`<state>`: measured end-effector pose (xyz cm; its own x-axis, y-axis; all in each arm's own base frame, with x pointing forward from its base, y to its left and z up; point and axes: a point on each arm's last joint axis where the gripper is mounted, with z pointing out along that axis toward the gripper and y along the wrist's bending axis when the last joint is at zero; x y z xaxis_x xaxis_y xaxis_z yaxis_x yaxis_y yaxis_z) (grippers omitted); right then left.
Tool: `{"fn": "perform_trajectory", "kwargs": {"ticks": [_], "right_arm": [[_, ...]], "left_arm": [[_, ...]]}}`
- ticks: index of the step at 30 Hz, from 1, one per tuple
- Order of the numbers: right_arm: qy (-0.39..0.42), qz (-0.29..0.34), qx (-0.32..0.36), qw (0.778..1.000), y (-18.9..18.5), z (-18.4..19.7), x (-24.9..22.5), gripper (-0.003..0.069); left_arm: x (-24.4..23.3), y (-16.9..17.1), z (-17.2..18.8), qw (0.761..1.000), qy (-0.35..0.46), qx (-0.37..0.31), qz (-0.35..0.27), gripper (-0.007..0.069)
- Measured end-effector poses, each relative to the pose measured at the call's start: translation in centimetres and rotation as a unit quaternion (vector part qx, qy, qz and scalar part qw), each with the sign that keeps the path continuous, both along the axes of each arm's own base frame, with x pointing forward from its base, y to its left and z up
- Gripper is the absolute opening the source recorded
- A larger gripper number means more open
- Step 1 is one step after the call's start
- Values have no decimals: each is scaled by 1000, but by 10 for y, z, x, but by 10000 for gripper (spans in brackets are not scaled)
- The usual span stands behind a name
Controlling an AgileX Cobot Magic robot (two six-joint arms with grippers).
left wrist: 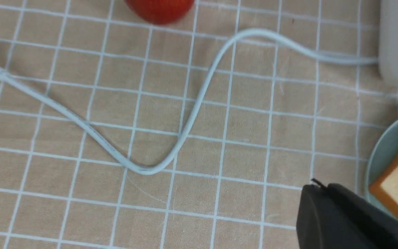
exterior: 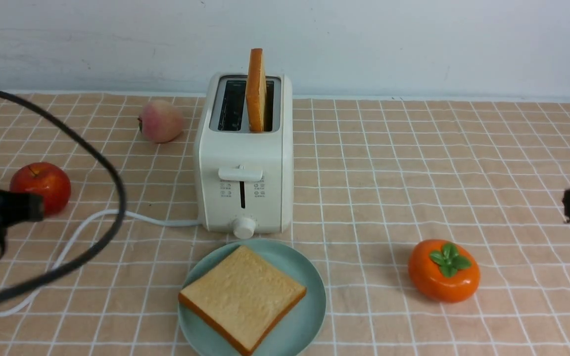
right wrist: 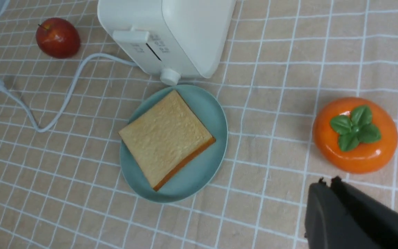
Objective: Take toasted bread from bread machine on light coffee tablecloth place on plate.
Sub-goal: 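Grasp the toast slice in the toaster and pull it up out of the slot with the right gripper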
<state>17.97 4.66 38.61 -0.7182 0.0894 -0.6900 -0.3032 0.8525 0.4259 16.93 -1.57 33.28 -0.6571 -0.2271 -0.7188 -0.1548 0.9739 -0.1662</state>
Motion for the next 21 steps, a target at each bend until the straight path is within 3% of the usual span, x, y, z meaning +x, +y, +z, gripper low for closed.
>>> {"fn": "perform_trajectory", "kwargs": {"ticks": [8,14,17,21], "right_arm": [[47,62,-9,997,42,3,59,0],[51,76,-84,992,103,7,108,34],[42,49,-118,991,129,6,134,93],[14,35,-127,991,174,4,170,280]], "left_arm": [[-98,15,-9,991,-132,-30,7,-14],[-147,23,-30,977,-204,-56,13,-14],[-162,25,-37,975,-211,-69,21,-14],[-173,28,-45,979,-191,-70,30,-14]]}}
